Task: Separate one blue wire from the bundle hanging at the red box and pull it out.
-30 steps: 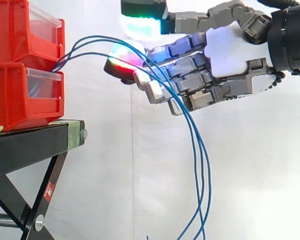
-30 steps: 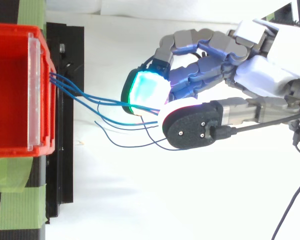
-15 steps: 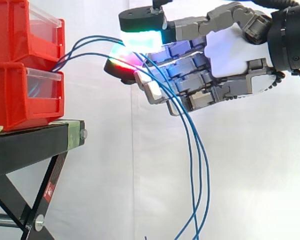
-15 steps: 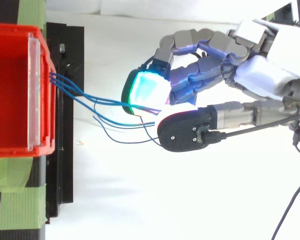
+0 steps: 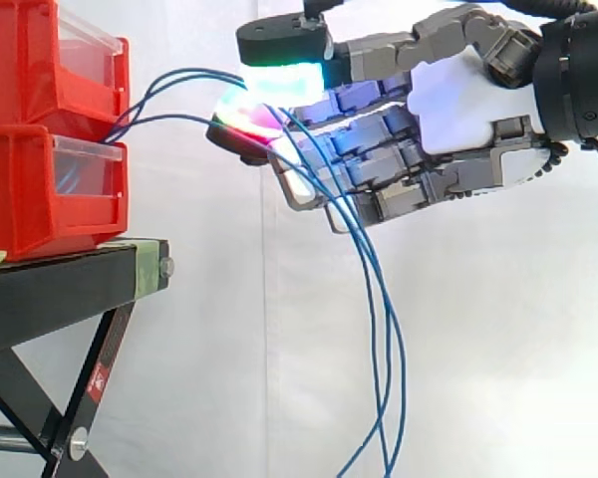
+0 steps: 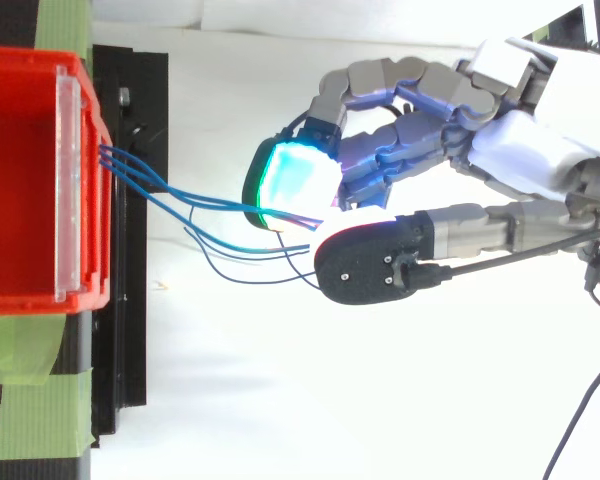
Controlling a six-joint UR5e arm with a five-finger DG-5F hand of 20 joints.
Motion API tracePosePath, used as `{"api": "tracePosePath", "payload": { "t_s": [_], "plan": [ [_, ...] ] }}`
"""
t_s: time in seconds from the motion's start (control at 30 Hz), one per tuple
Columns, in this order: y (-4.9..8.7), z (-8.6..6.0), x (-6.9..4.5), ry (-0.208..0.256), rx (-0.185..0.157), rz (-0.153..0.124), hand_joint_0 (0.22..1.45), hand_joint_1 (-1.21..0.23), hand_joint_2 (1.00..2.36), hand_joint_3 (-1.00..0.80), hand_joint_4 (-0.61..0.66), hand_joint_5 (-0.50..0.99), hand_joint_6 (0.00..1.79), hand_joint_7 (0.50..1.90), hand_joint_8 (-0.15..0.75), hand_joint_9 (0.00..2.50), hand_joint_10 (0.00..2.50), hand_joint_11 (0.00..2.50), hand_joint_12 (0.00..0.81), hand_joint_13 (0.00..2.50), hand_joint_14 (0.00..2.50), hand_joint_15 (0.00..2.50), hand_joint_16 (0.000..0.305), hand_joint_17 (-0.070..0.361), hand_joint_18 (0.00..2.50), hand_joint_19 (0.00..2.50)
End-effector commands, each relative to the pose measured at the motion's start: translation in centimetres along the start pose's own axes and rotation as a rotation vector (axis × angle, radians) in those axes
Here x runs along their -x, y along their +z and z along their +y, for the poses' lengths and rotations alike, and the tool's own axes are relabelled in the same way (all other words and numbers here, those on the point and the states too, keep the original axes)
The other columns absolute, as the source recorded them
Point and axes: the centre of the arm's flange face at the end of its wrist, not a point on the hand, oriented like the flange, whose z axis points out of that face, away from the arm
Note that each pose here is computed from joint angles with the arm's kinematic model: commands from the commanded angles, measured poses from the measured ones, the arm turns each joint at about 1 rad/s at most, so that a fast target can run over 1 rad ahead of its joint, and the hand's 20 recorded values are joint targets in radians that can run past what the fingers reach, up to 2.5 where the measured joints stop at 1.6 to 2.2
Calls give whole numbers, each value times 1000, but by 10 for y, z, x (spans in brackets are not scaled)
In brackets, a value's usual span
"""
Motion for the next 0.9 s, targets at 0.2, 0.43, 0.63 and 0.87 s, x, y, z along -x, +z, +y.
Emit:
{"api": "tracePosePath", "payload": {
  "t_s": [0.2,0.43,0.63,0.87],
  "plan": [
    [0,0,0,0,0,0,700,-896,1021,-240,198,-262,836,1106,313,506,19,1298,413,649,27,1045,51,115,608,1064],
    [0,0,0,0,0,0,703,-903,1020,-255,195,-263,833,1107,311,492,19,1287,411,633,27,1034,52,116,596,1064],
    [0,0,0,-3,-3,0,705,-912,1019,-280,192,-264,825,1109,314,483,18,1289,411,618,28,1012,52,117,591,1055],
    [0,0,0,-3,-3,1,722,-919,1025,-197,190,-267,825,1113,313,464,19,1298,410,617,27,1010,52,117,584,1055]
  ]
}}
